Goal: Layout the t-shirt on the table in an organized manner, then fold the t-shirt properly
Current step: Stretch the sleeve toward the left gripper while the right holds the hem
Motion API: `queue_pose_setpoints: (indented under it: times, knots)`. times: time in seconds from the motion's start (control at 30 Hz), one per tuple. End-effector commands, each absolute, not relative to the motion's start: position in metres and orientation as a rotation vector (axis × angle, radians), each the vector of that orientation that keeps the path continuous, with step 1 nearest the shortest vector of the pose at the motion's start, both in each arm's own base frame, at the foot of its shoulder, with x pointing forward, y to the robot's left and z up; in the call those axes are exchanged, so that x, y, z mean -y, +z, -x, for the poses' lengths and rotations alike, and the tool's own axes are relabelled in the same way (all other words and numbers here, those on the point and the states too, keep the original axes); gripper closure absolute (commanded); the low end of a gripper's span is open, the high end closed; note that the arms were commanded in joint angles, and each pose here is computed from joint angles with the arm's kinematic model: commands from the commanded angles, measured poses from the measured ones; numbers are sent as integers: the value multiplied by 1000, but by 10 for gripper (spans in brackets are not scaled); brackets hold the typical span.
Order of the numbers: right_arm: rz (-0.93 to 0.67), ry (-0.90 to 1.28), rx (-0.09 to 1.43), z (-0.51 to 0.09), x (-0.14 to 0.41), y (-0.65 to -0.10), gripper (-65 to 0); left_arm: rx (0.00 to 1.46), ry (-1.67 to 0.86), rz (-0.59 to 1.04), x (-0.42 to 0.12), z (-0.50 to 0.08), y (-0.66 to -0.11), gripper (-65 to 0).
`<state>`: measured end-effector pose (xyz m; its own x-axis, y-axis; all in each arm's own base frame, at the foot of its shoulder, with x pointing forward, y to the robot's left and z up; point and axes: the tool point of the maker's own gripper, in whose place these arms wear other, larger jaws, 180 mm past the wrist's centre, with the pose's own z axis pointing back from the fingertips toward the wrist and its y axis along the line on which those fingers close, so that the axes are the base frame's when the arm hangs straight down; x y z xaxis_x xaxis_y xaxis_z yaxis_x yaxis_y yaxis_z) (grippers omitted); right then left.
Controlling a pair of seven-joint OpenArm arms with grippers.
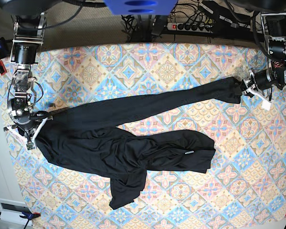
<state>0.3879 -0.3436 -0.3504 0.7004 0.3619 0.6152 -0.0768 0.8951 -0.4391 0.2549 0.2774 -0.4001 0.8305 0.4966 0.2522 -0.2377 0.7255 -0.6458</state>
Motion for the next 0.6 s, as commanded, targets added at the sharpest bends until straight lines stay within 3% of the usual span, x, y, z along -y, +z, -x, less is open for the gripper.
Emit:
queue_pose_setpoints:
  times: [0.0, 0.1, 0.2, 0.33, 0.57]
  knots:
    - [423, 249, 854, -406, 344, -320, -1, 489, 406, 640, -287, -268, -382, -198]
    - [418, 248, 855, -407, 342, -321, -1, 569, 440, 644, -302, -283, -365, -305]
    - [418, 248, 853, -406, 342, -322, -1, 630, 467, 655, -314, -291, -350, -348]
    - [418, 248, 855, -407, 342, -321, -1, 707, 355, 640, -303, -302, -318, -339]
    - [418, 248, 853, -406, 342, -322, -1, 715, -154, 294, -245, -283, -292, -283]
